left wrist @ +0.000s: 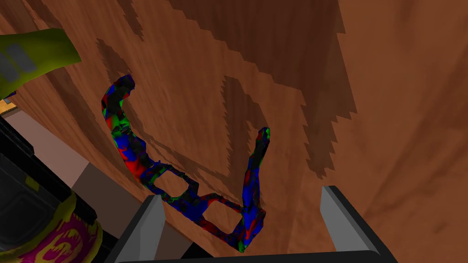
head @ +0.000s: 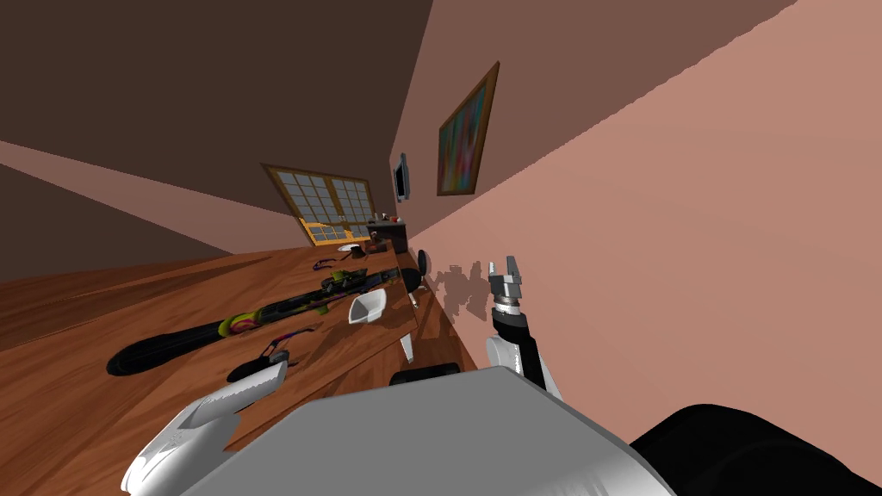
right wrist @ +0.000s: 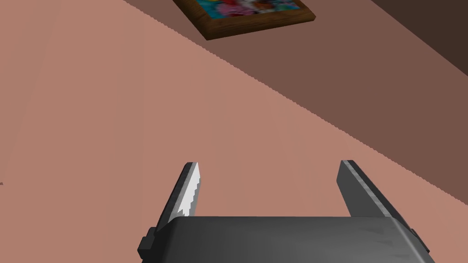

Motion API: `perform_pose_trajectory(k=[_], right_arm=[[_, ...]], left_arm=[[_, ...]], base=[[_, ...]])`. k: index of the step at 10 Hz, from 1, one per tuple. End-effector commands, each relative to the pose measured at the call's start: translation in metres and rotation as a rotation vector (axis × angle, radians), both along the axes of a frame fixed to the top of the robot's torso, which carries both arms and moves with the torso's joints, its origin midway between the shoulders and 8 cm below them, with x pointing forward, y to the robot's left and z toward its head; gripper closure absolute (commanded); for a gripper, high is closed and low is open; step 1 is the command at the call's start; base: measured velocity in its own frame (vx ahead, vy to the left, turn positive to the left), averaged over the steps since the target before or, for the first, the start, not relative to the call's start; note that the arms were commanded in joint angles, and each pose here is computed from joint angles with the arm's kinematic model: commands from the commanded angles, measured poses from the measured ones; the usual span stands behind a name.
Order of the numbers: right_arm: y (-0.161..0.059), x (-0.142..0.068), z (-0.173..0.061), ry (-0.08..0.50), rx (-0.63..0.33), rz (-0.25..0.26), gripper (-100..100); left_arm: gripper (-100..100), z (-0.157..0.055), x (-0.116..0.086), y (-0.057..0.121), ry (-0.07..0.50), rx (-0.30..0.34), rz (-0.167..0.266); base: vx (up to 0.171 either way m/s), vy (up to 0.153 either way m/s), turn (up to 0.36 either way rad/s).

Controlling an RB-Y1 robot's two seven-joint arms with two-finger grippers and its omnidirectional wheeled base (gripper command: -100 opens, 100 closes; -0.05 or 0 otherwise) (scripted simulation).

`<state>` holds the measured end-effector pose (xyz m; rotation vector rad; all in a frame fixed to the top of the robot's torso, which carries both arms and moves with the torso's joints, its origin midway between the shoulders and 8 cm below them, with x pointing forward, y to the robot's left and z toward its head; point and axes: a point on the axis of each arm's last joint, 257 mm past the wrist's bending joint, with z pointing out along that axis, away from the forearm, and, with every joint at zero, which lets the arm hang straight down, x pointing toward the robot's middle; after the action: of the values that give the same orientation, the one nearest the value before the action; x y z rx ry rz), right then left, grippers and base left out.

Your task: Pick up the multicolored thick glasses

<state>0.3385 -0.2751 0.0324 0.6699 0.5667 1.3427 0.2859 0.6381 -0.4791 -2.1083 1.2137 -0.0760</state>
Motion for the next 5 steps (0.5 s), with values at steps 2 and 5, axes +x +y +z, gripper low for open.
perform_pose_trajectory(k=[2, 5], right_arm=[[0.0000, 0.0000, 0.0000, 0.000, 0.000, 0.000, 0], [0.0000, 0.0000, 0.0000, 0.000, 0.000, 0.000, 0]], left_arm=[[100, -0.0001, 0.0002, -0.0001, -0.001, 0.001, -0.001], [100, 0.0000, 0.0006, -0.0002, -0.001, 0.002, -0.002]], base=[[0.011, 0.009, 0.001], [0.001, 0.000, -0.004]])
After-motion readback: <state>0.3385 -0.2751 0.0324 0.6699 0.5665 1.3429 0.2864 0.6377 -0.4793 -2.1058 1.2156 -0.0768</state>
